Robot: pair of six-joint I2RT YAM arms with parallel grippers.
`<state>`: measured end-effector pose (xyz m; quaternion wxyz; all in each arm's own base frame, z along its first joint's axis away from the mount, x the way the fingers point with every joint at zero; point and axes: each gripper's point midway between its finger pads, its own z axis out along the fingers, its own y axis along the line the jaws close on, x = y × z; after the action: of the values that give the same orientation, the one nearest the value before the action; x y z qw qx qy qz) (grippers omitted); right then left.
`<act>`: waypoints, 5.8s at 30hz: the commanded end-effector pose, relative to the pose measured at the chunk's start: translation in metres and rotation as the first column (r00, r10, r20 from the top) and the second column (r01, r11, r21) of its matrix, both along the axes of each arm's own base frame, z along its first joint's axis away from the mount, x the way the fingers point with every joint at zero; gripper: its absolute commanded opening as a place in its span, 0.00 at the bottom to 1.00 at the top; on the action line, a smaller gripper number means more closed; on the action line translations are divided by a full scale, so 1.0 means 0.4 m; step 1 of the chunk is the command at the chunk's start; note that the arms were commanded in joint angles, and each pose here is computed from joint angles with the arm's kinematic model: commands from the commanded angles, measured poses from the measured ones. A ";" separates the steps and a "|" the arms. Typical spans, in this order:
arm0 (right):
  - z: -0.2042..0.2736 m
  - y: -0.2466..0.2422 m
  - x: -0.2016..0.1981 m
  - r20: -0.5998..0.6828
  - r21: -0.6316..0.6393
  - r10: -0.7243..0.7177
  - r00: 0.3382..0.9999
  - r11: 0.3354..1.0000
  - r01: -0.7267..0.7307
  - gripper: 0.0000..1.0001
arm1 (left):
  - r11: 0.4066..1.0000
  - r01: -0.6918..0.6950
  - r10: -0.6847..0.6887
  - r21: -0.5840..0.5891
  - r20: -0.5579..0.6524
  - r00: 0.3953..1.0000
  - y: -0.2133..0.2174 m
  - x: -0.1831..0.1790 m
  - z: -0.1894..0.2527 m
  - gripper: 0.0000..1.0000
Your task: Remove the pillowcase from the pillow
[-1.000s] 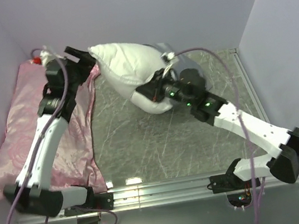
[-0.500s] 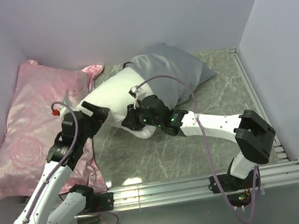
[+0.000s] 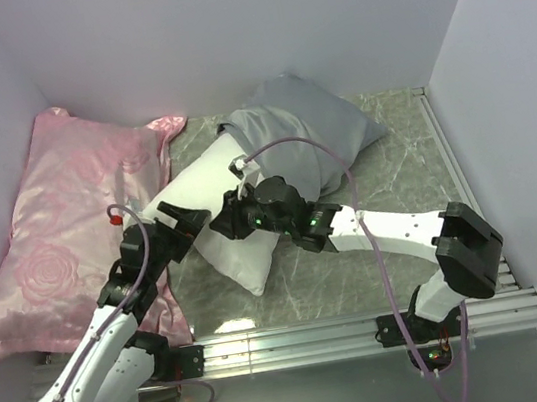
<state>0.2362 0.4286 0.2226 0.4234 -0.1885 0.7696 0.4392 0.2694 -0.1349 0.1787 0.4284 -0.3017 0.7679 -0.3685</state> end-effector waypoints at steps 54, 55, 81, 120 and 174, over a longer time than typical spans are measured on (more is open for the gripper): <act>-0.223 0.010 -0.035 -0.235 -0.062 -0.011 0.972 0.998 -0.003 0.61 | 0.921 0.365 -0.362 -0.137 0.047 0.931 -0.196 -0.064 -0.147 0.00; -0.214 0.009 -0.032 -0.221 -0.068 -0.015 0.975 0.998 0.000 0.61 | 0.922 0.364 -0.363 -0.133 0.030 0.931 -0.197 -0.062 -0.153 0.01; -0.154 -0.762 0.341 -0.074 -0.094 -0.657 0.750 0.753 0.651 0.75 | 0.936 0.347 -0.345 0.057 -0.040 0.938 -0.115 -0.006 0.016 0.00; -0.038 -1.346 0.358 -0.270 -0.063 -0.958 0.097 0.118 0.991 0.00 | 0.996 -0.042 0.022 0.076 0.245 0.969 0.293 0.185 0.422 0.00; 0.005 -0.544 0.703 0.047 -0.302 -0.398 0.916 0.868 0.393 0.14 | 0.996 0.008 -0.018 0.083 0.120 0.993 0.254 0.071 0.210 0.01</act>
<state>0.5057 0.2222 0.2079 0.4417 -0.0893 0.8572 0.2494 0.2959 -0.0297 0.2263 0.4380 -0.2968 0.7759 -0.3435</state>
